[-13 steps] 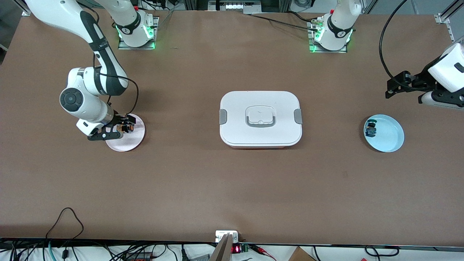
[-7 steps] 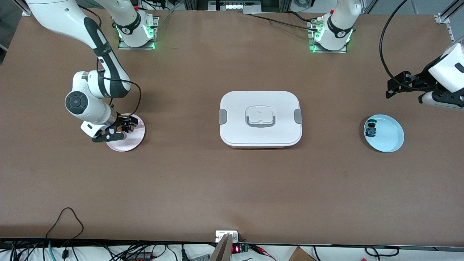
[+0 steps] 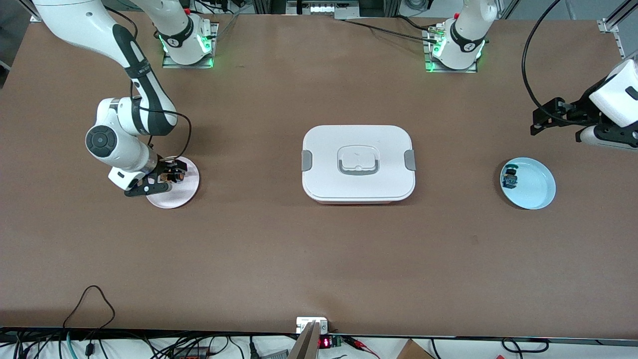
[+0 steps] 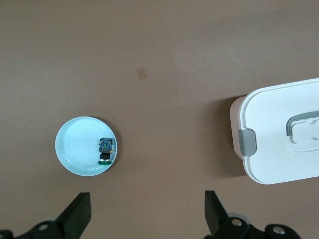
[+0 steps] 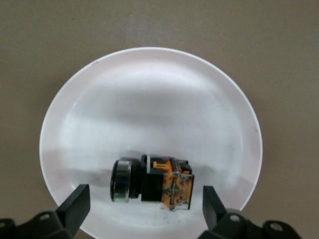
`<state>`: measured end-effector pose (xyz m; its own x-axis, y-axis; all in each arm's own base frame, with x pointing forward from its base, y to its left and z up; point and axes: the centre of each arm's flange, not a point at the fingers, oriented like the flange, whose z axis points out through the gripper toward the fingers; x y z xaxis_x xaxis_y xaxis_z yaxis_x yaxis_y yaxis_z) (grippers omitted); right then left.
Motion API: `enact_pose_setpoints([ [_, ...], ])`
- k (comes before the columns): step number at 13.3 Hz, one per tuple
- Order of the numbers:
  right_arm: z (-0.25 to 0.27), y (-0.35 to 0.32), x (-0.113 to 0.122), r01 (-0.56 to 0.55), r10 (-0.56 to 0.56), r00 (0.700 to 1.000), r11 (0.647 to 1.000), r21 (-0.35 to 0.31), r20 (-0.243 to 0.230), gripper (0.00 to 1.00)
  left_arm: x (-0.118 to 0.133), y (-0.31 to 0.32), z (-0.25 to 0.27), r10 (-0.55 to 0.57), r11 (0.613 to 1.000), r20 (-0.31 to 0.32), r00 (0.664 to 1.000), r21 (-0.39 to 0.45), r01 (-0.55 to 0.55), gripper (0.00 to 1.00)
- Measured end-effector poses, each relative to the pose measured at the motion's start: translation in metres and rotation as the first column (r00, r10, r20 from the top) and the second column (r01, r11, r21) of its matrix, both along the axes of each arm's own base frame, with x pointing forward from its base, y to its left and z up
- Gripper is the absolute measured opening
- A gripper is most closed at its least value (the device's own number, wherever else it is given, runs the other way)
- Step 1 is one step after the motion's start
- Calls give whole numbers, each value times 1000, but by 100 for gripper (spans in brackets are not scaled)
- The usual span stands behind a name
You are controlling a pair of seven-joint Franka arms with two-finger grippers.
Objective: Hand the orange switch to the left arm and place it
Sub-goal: 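Lower the right gripper over the orange switch and close on it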
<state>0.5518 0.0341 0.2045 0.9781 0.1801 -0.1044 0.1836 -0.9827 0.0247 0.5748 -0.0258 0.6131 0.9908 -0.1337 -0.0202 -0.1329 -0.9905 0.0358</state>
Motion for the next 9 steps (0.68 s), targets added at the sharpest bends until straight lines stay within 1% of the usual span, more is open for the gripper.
enact_pose_setpoints([
  [6,-14,-1,0,-1,1,1000,1000,-1,1,100,0,0,0,0,1000,0,1000,0,0,100],
  [9,-20,-1,-1,-1,1,1000,1000,-2,-3,100,0,0,10,0,1000,20,1000,-1,0,100],
])
